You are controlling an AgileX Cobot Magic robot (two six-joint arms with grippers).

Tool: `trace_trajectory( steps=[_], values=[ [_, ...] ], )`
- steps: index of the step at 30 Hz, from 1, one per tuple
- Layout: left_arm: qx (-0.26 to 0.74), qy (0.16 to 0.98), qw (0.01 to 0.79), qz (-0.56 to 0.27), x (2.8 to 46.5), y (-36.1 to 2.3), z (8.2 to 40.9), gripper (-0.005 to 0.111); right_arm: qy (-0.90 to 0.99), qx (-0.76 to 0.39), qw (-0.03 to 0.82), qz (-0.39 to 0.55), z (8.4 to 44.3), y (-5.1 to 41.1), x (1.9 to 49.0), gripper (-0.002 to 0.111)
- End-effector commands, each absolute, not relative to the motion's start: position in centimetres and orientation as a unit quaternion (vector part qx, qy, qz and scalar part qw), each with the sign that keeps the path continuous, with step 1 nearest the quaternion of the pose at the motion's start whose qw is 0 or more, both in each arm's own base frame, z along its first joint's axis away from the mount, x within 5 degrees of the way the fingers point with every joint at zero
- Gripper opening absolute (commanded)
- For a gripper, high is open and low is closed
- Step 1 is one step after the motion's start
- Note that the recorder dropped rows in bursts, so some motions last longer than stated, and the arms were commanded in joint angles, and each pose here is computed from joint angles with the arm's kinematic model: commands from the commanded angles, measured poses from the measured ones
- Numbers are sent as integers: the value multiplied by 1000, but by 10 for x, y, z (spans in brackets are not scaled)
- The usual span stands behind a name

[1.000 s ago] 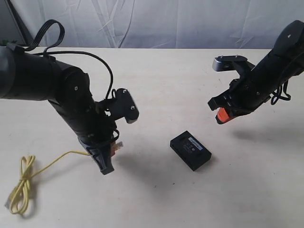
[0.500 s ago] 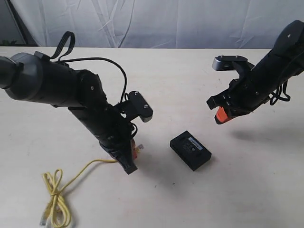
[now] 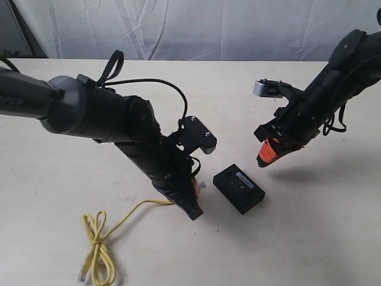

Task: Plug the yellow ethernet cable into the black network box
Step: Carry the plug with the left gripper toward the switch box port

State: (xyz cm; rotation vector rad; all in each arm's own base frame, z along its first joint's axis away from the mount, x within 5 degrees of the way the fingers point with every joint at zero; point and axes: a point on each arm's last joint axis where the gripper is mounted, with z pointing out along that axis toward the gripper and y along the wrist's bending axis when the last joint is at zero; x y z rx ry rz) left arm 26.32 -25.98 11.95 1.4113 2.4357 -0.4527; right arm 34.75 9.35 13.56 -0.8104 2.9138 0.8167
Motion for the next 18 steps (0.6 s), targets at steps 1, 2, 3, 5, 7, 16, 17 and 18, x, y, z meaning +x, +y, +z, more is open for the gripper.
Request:
trace_trajectory(
  steps=[1,2,3,5,7,16,17,18],
  values=[
    [492,844,133,-166,260,-274,114,0,915,-241,13,325,135,76,353,-1],
    [492,844,133,-167,260,-276,115,0,913,-229,18,336,135,71,354,-1],
    [486,847,132,-169,259,-278,115,0,912,-223,23,344,136,67,355,-1],
    [479,851,130,-170,258,-278,115,0,911,-230,27,341,136,64,356,-1],
    [480,852,119,-173,256,-278,115,0,911,-236,29,338,135,62,356,-1],
    [465,871,66,-148,257,-276,123,0,909,-263,28,322,129,73,352,-1],
    [466,870,58,-147,257,-276,125,0,908,-269,29,320,128,75,351,-1],
    [470,869,56,-144,259,-277,128,0,908,-273,31,316,127,77,351,-1]
  ],
)
